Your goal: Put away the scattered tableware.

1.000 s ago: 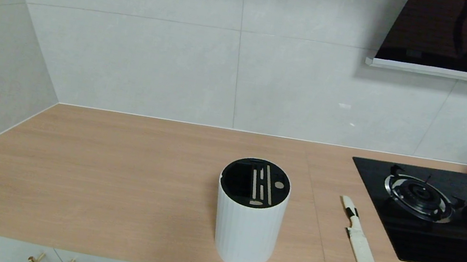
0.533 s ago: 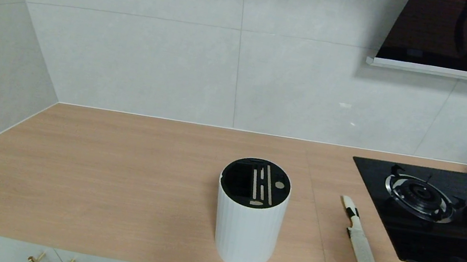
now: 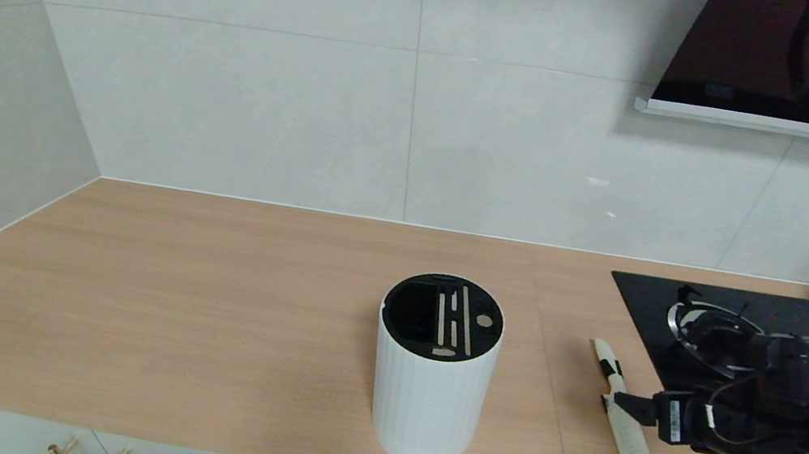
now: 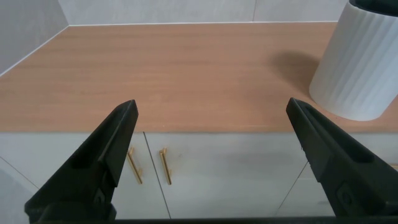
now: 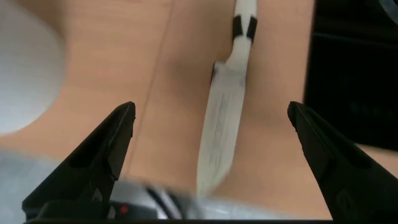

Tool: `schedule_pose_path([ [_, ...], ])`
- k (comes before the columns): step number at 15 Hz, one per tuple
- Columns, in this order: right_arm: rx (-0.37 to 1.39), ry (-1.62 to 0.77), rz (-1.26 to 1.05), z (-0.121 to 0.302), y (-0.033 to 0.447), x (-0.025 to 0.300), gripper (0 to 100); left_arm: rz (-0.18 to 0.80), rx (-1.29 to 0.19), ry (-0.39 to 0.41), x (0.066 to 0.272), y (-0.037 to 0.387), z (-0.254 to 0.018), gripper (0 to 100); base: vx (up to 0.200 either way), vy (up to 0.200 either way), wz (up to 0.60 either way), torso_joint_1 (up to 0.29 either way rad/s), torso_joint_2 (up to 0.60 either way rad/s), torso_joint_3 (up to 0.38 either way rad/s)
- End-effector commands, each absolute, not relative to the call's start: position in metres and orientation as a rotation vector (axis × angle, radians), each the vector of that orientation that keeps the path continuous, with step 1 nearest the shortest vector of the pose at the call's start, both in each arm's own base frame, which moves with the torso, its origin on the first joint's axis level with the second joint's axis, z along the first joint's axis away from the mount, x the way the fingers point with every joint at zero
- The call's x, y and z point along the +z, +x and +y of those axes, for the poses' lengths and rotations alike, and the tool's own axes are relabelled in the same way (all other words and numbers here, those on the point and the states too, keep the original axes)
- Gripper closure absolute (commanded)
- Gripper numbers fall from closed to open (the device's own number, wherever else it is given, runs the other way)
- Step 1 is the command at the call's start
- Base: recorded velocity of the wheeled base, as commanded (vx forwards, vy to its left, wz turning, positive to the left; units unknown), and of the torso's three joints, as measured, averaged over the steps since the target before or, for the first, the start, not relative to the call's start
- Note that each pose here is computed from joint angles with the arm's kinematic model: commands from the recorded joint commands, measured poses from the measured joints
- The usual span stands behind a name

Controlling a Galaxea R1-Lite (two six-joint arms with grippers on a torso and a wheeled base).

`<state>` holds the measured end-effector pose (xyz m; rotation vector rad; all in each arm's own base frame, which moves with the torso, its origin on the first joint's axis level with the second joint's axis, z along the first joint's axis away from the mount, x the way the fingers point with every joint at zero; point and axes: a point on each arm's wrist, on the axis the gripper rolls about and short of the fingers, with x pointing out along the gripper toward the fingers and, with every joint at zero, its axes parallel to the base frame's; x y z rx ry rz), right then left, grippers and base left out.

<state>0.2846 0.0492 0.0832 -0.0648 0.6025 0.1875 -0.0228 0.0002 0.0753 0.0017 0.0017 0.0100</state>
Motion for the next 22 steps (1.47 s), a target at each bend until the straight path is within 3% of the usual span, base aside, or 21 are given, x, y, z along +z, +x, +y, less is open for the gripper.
schedule_pose_path([
  [1, 0.179, -0.082, 0.673, 0.056, 0.306, 0.050, 0, 0.002, 0.011, 0.002, 0.075, -0.023, 0.000, 0, 0.000, 0.000, 0.00, 0.000, 0.00, 0.000],
  [9, 0.129, -0.089, 0.664, 0.058, 0.331, 0.008, 0, 0.002, 0.011, 0.002, 0.075, -0.023, 0.000, 0, 0.000, 0.000, 0.00, 0.000, 0.00, 0.000],
  [22, 0.069, -0.048, 0.655, 0.051, 0.350, -0.002, 0, 0.002, 0.011, 0.002, 0.075, -0.023, 0.000, 0, 0.000, 0.000, 0.00, 0.000, 0.00, 0.000],
])
